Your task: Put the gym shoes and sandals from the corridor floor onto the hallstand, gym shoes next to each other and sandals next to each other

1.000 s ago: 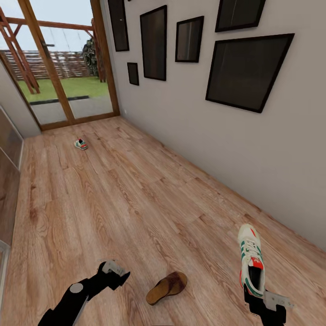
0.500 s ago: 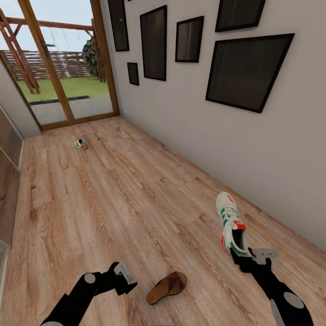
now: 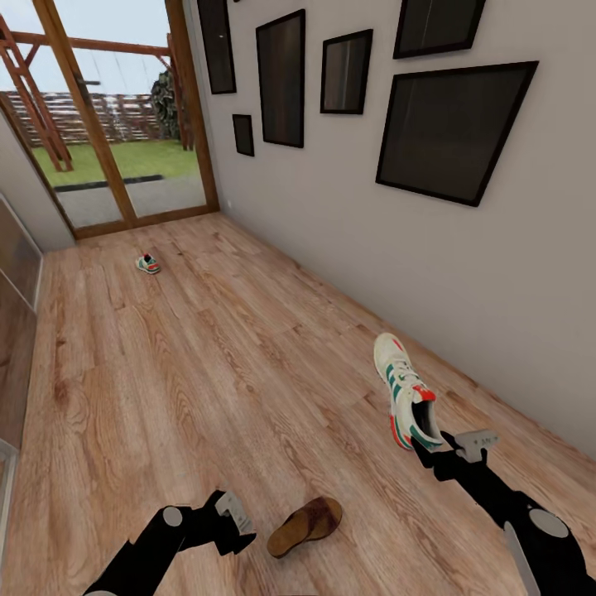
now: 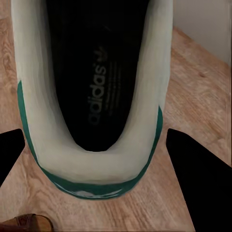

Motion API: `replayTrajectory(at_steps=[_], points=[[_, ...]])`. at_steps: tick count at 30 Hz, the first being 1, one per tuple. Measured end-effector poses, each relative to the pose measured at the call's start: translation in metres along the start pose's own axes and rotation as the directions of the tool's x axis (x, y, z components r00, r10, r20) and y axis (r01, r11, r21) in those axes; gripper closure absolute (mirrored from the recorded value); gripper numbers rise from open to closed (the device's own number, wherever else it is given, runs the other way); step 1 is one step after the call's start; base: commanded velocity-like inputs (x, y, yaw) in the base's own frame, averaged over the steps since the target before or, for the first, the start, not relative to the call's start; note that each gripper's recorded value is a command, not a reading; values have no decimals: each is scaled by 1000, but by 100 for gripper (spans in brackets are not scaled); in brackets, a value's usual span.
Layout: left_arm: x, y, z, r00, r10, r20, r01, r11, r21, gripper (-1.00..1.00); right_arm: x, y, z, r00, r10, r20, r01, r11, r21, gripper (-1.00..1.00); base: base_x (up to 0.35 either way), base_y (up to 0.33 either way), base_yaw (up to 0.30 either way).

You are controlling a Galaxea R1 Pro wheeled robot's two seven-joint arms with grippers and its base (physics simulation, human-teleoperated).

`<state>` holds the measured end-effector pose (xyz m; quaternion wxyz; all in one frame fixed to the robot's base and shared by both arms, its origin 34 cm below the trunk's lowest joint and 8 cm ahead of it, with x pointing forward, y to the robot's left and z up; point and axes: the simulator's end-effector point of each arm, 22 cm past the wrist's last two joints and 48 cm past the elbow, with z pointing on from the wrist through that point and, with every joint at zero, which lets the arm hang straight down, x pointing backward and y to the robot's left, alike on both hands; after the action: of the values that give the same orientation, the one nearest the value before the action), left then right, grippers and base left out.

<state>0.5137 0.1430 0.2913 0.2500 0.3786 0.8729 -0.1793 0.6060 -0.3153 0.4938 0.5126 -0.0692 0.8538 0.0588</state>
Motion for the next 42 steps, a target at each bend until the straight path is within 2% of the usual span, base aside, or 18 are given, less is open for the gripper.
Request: replayTrajectory(at_steps=[3,5,14,24,42], points=[[-5,-2,1,1000,1,7,-1,1000,2,-100,1,-3,-1,1000,-5,-3,5,1000,2,100,169,0,-91],[-15,-13,7,1000,4,20,-5,1000,15,-100,1,-3,-1,1000,-6,-4,6,1000,2,100,303,0,-250],[-17,-17,9,1000,9,20,-10,1000,18,-100,1,-3,-1,1000,-7,-4,7,1000,1,100,318,0,-225],[-10,-20,10,1000,-2,10,2,1000,23,-100,0,-2,0,1000,-7,-3,7,1000,0,100,16,0,-4],[-20,-24,13,1000,0,28,-1,1000,25,-100,-1,-4,-1,1000,-8,0,8,1000,3,100,52,-53,0]])
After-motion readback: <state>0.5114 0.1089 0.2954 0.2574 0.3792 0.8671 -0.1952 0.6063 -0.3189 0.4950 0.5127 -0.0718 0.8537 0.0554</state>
